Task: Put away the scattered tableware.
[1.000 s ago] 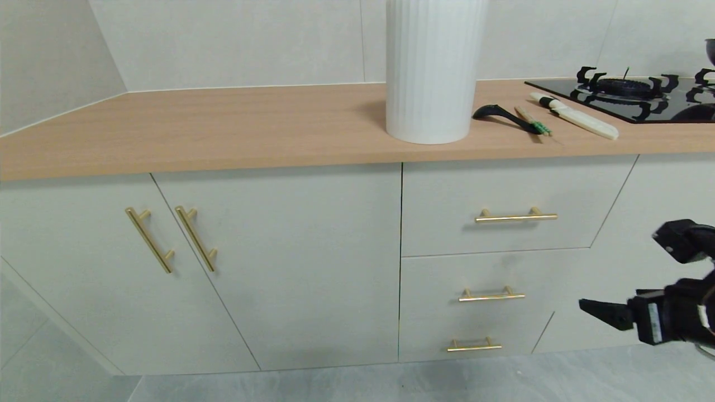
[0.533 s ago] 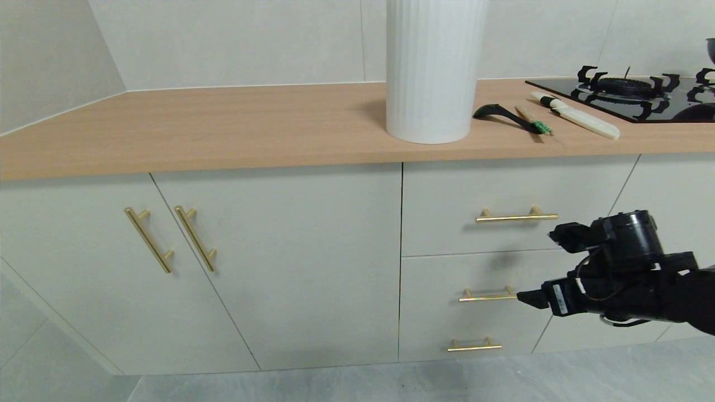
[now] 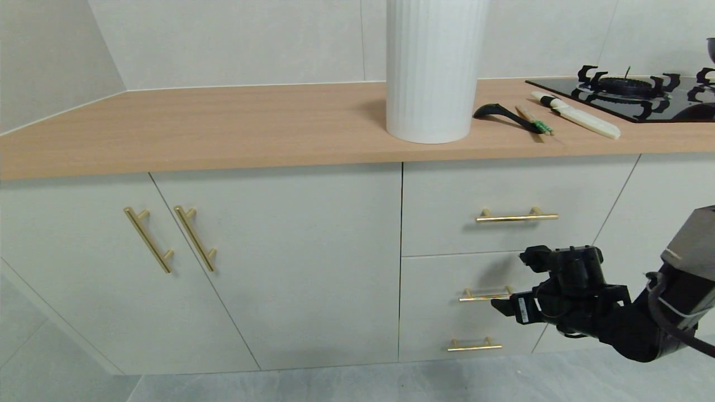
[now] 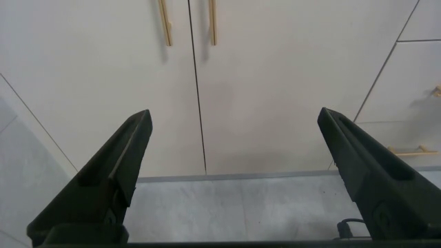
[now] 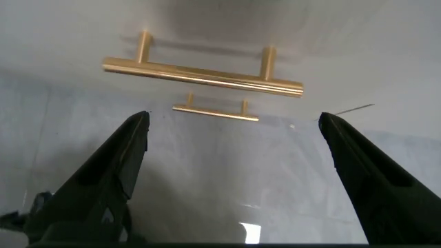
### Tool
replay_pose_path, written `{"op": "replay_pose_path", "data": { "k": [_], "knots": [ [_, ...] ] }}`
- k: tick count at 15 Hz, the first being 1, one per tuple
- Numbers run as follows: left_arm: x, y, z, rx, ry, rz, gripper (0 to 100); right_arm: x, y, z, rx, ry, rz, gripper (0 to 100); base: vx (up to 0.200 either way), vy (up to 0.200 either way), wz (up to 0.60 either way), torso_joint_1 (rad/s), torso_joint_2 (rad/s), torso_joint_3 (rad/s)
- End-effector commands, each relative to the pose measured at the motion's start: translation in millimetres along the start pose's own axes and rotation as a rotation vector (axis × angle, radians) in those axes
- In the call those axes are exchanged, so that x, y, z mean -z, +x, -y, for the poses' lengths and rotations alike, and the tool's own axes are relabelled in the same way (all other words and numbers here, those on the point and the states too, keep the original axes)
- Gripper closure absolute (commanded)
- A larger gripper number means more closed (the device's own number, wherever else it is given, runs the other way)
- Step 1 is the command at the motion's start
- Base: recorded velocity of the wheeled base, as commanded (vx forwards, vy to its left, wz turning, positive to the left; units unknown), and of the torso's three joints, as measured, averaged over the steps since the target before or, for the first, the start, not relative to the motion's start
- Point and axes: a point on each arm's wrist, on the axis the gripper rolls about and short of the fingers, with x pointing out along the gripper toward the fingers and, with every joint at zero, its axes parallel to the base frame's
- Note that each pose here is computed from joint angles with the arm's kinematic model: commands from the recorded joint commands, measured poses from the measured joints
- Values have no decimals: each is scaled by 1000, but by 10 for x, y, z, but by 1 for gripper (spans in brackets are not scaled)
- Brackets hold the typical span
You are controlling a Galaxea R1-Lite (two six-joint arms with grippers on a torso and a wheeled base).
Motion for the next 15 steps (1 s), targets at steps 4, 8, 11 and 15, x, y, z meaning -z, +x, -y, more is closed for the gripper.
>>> {"op": "replay_pose_path", "data": {
  "k": [4,8,11,15],
  "knots": [
    [0,1,0,-1,0,-2,0,129,269,-15,37,29,64,0,0,0,0,0,0,0],
    [-1,1,0,-1,0,-1,0,167,416,-19,65,39,85,0,0,0,0,0,0,0],
    [-1,1,0,-1,0,-1,0,230,531,-28,65,38,140,0,0,0,0,0,0,0],
    [0,1,0,-1,0,-2,0,292,568,-31,73,34,127,0,0,0,0,0,0,0]
  ]
}}
